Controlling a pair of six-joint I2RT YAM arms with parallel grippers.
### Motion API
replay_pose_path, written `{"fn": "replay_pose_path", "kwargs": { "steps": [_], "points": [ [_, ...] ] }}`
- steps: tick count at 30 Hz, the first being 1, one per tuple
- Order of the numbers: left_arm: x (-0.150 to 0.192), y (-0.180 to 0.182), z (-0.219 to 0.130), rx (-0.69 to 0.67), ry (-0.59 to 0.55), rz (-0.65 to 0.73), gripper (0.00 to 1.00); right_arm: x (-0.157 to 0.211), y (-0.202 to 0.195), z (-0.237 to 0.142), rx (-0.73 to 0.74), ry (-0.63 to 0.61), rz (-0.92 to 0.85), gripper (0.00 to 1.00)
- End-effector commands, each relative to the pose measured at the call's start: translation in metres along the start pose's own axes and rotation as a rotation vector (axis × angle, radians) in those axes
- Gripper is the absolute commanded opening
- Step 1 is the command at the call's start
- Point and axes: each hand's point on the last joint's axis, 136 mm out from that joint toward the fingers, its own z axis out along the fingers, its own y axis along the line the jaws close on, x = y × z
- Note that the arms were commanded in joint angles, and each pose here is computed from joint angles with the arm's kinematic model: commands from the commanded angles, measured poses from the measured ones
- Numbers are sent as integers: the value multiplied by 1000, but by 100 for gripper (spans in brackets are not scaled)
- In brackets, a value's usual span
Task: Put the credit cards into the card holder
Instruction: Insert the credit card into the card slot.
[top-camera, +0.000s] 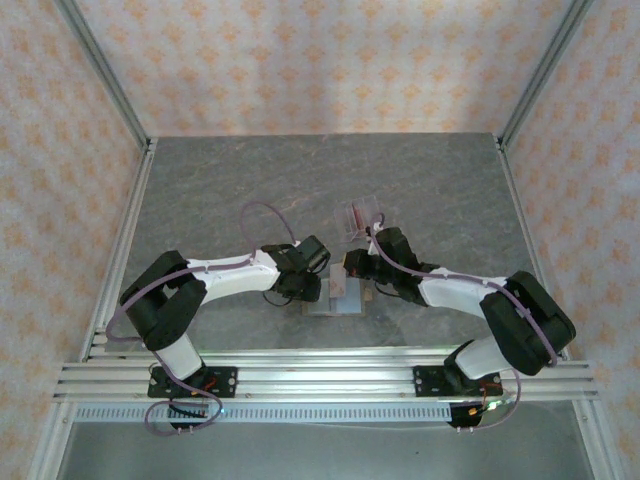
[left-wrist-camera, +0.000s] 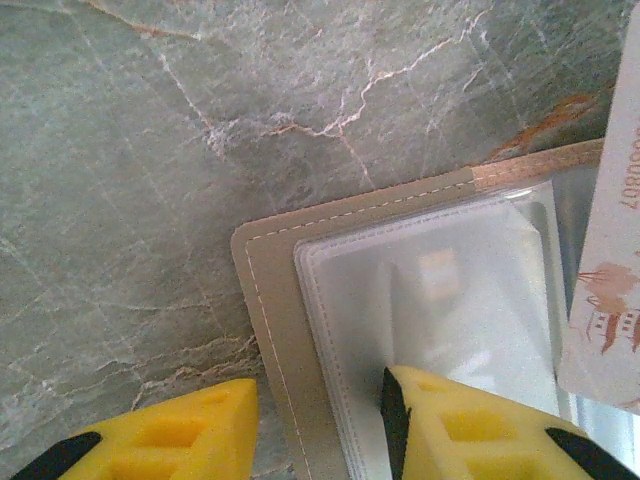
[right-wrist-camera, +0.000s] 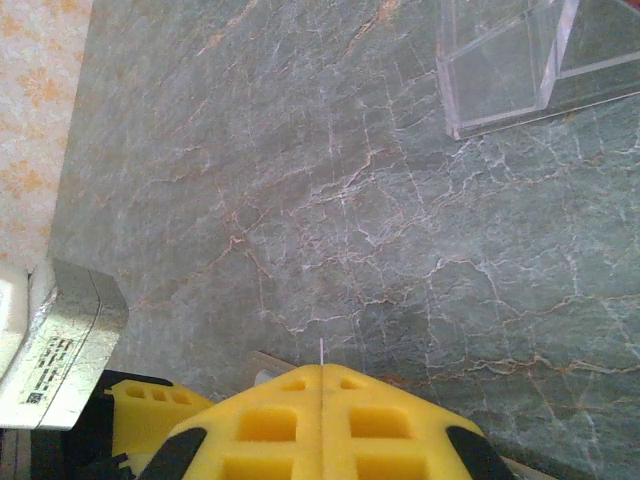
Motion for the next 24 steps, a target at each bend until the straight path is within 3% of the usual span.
{"fn": "replay_pose_path", "kwargs": {
  "steps": [1, 24],
  "points": [
    [13, 14, 8, -68, 35, -3, 38, 1, -2, 0, -6, -2, -11, 0],
    [12, 11, 10, -65, 42, -2, 38, 23, -13, 2, -43, 30, 40, 0]
  ]
}}
